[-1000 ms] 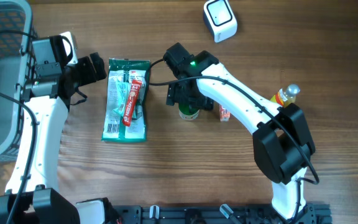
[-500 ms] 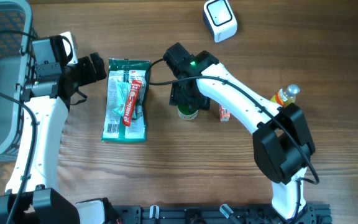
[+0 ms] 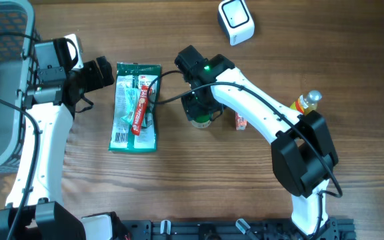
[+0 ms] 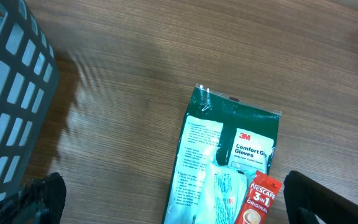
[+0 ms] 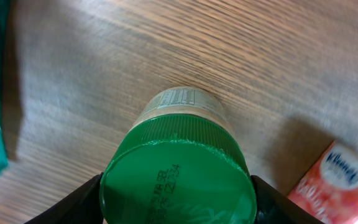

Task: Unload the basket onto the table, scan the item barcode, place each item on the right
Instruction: 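Close the right gripper around the green-lid jar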

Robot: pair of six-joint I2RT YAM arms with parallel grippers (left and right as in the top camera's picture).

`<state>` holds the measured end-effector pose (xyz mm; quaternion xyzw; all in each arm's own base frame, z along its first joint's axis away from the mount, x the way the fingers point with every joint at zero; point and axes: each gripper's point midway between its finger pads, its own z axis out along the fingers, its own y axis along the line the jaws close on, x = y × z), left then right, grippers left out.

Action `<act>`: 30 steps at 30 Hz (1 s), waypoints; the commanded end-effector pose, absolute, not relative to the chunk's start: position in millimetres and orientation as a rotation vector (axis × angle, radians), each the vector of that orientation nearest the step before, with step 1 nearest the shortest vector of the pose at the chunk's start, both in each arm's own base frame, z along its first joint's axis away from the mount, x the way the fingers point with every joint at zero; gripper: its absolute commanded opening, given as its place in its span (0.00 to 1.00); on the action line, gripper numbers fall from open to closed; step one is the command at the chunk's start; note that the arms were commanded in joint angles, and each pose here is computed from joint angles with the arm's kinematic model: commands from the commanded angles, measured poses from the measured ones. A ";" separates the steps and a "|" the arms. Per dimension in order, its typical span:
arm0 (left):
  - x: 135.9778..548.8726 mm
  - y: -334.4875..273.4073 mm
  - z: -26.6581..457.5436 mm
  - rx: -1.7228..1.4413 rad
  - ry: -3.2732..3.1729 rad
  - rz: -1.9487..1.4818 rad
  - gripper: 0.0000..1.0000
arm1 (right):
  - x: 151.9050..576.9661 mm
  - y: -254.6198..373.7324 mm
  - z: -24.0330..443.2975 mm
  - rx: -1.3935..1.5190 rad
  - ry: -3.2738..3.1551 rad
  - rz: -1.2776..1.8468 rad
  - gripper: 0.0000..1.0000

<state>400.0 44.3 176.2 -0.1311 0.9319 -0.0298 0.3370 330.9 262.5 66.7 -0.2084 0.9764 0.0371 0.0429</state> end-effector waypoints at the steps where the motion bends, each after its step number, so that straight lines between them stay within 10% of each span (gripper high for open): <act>1: 402.3 44.8 188.2 -0.318 2.400 -0.078 1.00 | 329.2 261.1 57.0 -0.925 2.926 0.067 0.70; 3: 402.3 44.8 188.2 -0.318 2.400 -0.078 1.00 | 329.2 261.1 57.0 -0.878 2.941 0.069 1.00; 5: 402.3 44.7 188.2 -0.318 2.400 -0.079 1.00 | 329.5 261.5 57.1 -0.572 3.018 0.082 1.00; 12: 402.3 44.8 188.2 -0.318 2.400 -0.078 1.00 | 318.8 253.0 56.2 -0.164 3.121 0.047 0.79; 25: 402.3 44.7 188.2 -0.318 2.400 -0.079 1.00 | 327.4 254.1 56.5 -0.688 3.006 0.027 0.63; 30: 402.3 44.7 188.2 -0.318 2.400 -0.079 1.00 | 332.5 254.3 56.9 -0.585 3.005 0.018 1.00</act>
